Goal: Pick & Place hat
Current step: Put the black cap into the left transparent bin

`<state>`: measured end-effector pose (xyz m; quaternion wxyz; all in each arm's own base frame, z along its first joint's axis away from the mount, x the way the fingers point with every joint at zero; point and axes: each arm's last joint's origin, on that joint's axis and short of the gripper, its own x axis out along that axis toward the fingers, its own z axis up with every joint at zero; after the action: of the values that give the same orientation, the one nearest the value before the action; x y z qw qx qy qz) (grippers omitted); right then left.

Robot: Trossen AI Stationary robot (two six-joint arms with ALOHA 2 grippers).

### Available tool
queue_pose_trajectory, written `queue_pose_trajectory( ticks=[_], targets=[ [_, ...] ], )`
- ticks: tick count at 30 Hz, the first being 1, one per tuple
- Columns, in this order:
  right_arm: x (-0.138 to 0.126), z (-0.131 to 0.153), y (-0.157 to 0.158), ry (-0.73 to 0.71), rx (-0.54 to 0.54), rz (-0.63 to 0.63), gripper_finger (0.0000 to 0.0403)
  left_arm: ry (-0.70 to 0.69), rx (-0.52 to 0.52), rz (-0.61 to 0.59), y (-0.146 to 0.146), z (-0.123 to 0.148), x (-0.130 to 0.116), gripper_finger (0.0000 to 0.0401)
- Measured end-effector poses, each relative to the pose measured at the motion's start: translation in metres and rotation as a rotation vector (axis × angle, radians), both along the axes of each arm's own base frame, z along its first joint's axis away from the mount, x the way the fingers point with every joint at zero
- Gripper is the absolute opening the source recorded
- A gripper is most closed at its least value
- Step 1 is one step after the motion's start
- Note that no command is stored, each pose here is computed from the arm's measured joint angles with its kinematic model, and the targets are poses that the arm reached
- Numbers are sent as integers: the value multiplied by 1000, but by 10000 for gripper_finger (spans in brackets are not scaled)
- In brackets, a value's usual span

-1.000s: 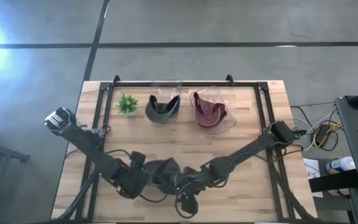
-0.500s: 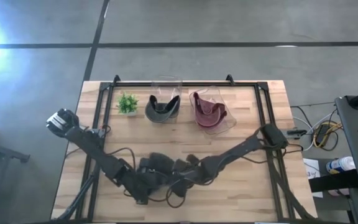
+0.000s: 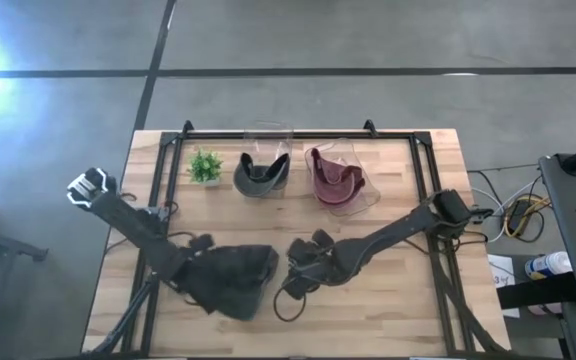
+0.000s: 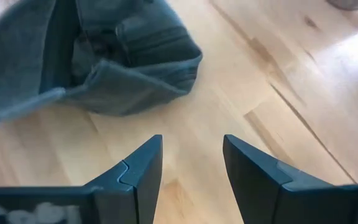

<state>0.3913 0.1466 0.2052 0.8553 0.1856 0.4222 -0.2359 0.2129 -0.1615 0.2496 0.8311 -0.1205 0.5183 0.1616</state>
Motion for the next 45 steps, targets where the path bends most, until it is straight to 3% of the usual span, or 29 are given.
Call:
queue_pose_trajectory(
  ticks=[6,12,16,20,22,35,45],
  targets=[
    [0,1,0,-9,32,-29,165,-88,-282,298,-7,-6,-41,193],
    [-1,0,0,-7,31,-29,164,-154,-418,535,12,-22,-75,193],
    [-1,-1,0,-2,32,-26,162,-189,-566,601,26,-48,-88,193],
    [-2,-1,1,4,39,-17,162,-279,-796,579,29,-74,-90,193],
    [-2,-2,2,8,34,-6,161,-298,-841,558,30,-84,-91,193],
    [-4,-3,3,17,37,5,154,-243,-710,469,30,-105,-92,193],
    [-3,-4,1,25,51,8,150,-353,-686,451,13,-123,-73,192]
  ],
)
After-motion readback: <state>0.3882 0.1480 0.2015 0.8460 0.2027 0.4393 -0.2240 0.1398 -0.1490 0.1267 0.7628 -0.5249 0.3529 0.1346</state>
